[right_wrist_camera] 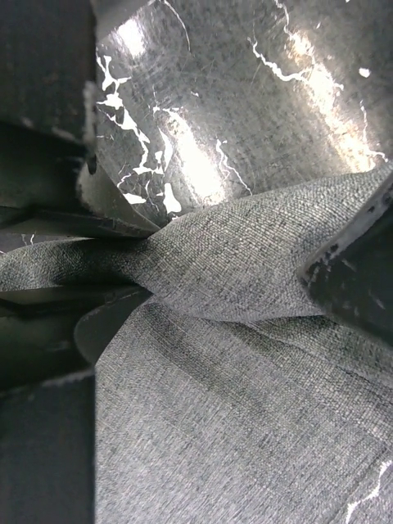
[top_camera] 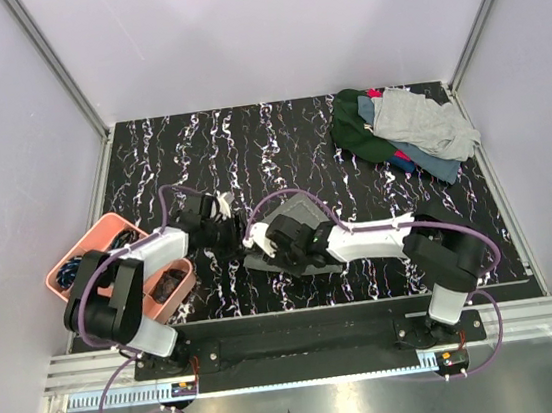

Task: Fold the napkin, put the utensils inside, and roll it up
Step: Roll the napkin with the utensil

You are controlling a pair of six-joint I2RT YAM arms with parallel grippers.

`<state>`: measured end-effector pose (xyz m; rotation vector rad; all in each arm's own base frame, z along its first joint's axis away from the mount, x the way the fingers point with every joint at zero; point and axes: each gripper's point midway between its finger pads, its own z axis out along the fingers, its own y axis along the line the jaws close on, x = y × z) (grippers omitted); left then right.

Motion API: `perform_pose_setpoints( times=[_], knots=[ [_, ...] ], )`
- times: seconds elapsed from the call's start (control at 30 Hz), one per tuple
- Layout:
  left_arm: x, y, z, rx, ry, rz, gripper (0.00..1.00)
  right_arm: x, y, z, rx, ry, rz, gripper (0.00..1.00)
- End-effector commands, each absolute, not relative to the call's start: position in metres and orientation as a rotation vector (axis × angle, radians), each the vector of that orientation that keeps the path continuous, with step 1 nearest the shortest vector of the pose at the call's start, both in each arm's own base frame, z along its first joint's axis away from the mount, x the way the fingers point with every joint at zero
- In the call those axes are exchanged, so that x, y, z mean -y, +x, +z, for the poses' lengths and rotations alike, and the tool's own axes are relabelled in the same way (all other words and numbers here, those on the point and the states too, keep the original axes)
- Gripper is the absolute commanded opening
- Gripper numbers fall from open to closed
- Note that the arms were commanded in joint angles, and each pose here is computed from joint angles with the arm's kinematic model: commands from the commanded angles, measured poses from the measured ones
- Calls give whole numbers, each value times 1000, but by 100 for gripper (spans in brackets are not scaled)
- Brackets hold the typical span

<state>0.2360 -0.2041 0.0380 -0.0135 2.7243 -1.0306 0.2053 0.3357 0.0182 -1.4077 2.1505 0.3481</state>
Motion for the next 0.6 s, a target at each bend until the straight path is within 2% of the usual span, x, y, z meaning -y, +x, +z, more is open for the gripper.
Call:
perform_pose_setpoints(
  times=[0.0, 0.23, 0.57],
  knots=[
    [198, 261, 80, -2572, 2, -976, 54, -331, 187, 1, -2264, -1444, 492, 25],
    [177, 260, 85, -2509, -29, -856, 57, -330, 187, 15, -2303, -1384, 743, 24],
    [190, 251, 91, -2426, 63, -985, 59, -332, 190, 31, -2353, -1268, 1241, 22]
  ],
)
